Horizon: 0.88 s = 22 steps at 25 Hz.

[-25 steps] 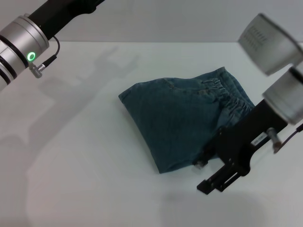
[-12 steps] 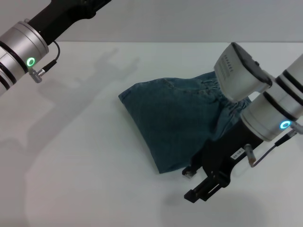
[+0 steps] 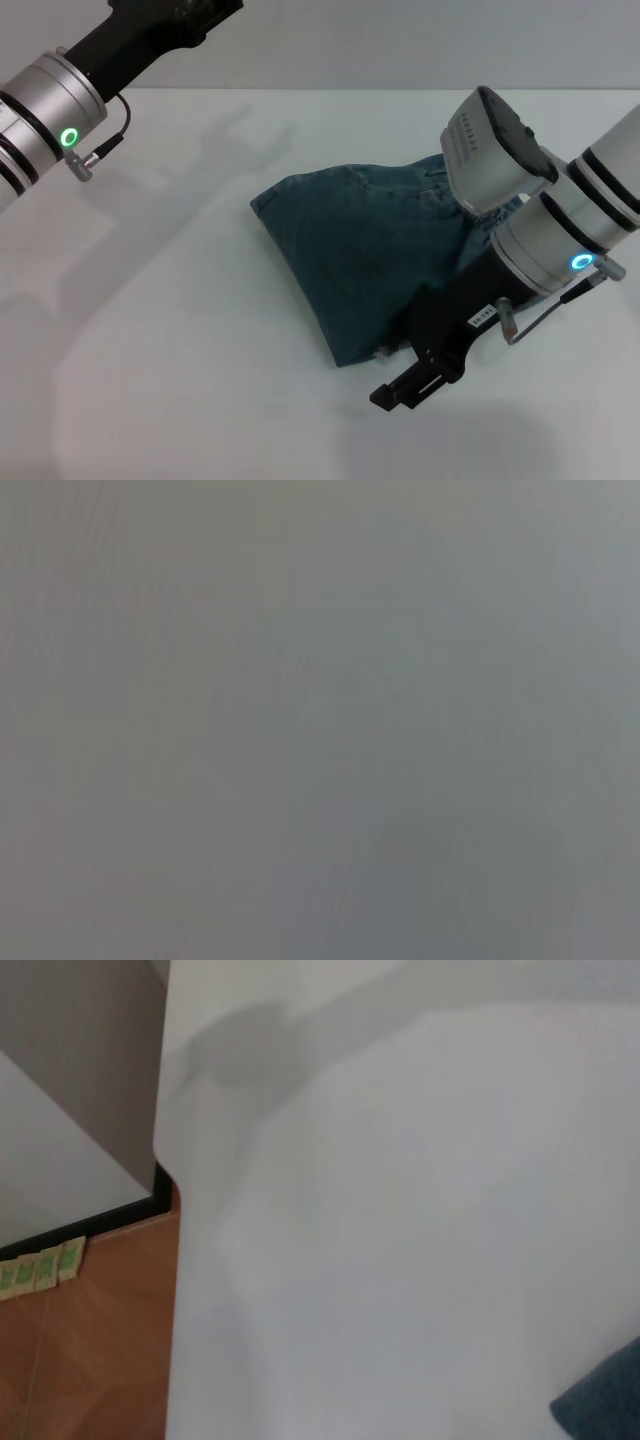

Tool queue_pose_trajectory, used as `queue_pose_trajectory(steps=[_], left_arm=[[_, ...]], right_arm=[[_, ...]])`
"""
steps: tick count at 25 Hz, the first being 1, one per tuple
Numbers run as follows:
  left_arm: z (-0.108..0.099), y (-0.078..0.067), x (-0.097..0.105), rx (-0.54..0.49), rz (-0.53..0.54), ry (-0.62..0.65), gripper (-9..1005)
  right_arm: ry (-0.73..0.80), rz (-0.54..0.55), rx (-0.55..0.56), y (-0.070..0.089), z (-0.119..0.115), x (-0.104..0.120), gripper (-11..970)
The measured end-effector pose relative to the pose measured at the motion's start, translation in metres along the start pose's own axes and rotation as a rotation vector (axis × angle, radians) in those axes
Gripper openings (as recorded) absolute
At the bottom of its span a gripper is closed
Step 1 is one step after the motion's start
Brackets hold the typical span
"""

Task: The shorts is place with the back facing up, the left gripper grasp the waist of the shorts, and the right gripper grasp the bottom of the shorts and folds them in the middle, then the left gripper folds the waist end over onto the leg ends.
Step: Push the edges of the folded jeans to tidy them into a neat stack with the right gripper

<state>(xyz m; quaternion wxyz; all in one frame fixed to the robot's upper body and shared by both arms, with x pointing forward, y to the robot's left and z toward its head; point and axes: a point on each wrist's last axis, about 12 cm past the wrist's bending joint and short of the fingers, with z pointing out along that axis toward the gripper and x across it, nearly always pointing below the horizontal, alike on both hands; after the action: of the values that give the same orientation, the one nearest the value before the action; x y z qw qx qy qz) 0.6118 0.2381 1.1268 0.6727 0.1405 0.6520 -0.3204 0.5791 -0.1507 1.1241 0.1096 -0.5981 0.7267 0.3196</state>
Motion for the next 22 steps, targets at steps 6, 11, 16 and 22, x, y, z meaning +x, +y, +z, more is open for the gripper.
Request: queue_pose_trajectory(steps=[6,11,16,22], left_arm=[[-0.0014,-0.0006,0.0003,0.006,-0.003,-0.003,847],[-0.0025,-0.0017,0.0001,0.017,-0.006,-0.009,847],[-0.0033,-0.0025,-0.0002,0.024,-0.010,-0.013,846],[-0.0034,-0.0021,-0.0006,0.022,-0.010,-0.015,846]], right_arm=[[-0.023,-0.007,0.000,-0.0001,-0.0010,-0.0056,629],[-0.027,-0.008,0.008,-0.0012,-0.0014,-0.0082,629],[-0.002,-0.015,-0.014,0.0014,-0.0002,-0.0083,630],[0.069,-0.018,-0.013,0.0023,0.0044,-0.0038,630]])
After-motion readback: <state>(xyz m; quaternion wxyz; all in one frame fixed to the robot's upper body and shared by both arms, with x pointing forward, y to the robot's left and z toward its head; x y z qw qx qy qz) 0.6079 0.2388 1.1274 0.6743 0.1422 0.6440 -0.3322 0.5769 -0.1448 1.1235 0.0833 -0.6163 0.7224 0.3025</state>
